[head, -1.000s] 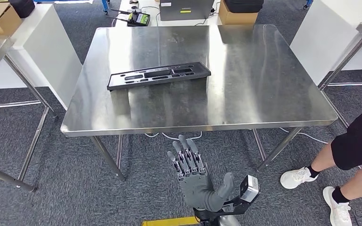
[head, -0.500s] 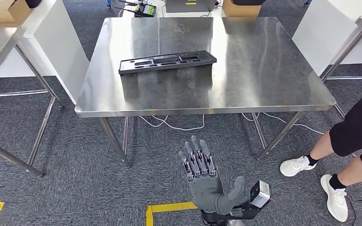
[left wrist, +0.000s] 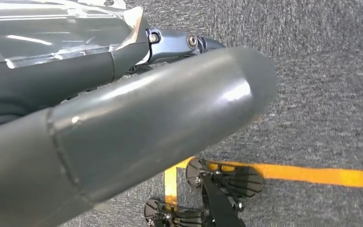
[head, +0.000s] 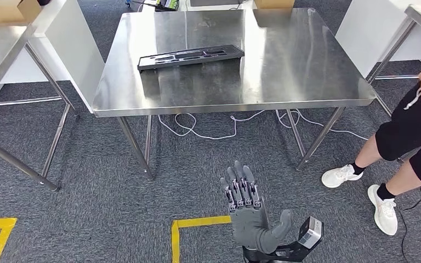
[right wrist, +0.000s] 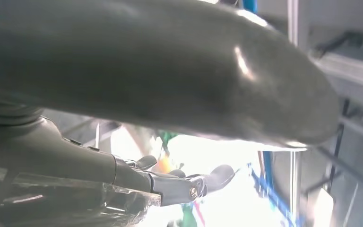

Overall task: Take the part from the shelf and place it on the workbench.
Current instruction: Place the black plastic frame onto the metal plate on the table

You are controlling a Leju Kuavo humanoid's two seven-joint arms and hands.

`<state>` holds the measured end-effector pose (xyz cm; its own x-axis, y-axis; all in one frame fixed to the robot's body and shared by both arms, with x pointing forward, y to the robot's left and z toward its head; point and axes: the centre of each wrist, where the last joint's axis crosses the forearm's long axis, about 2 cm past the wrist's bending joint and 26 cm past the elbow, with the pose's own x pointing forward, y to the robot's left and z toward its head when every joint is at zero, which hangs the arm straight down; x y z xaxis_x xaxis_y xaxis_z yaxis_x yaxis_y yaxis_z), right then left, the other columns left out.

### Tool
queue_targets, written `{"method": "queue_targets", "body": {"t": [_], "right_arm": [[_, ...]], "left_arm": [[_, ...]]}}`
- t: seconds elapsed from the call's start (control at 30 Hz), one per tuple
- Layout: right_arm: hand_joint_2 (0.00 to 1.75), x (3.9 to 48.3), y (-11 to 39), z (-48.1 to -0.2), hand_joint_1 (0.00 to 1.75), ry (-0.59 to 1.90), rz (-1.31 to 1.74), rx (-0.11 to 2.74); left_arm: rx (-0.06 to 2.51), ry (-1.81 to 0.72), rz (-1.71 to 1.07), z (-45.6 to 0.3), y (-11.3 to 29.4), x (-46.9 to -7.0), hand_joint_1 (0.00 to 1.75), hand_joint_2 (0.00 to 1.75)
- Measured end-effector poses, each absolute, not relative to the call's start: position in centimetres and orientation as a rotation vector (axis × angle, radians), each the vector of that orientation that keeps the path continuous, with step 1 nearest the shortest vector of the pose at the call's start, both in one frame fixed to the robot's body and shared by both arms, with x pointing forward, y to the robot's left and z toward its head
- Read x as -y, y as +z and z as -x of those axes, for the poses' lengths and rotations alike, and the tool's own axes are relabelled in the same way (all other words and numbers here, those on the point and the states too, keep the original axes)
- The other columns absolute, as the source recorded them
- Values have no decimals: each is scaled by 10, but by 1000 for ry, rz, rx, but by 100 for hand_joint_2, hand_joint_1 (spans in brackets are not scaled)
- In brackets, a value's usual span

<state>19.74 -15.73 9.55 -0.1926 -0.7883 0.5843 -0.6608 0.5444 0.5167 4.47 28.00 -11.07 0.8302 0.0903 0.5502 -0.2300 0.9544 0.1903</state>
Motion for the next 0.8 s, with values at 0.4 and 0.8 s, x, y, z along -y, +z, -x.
{"method": "queue_targets", "body": {"t": [0.4,0.8], "right_arm": [[0,202,-44,-176,0,-29,-205,1232],[0,214,-101,-73,0,744,31,262]], "left_arm": [[574,133,-255,-44,-111,-280,0,0],[576,112,-256,-46,-110,-280,0,0]]}}
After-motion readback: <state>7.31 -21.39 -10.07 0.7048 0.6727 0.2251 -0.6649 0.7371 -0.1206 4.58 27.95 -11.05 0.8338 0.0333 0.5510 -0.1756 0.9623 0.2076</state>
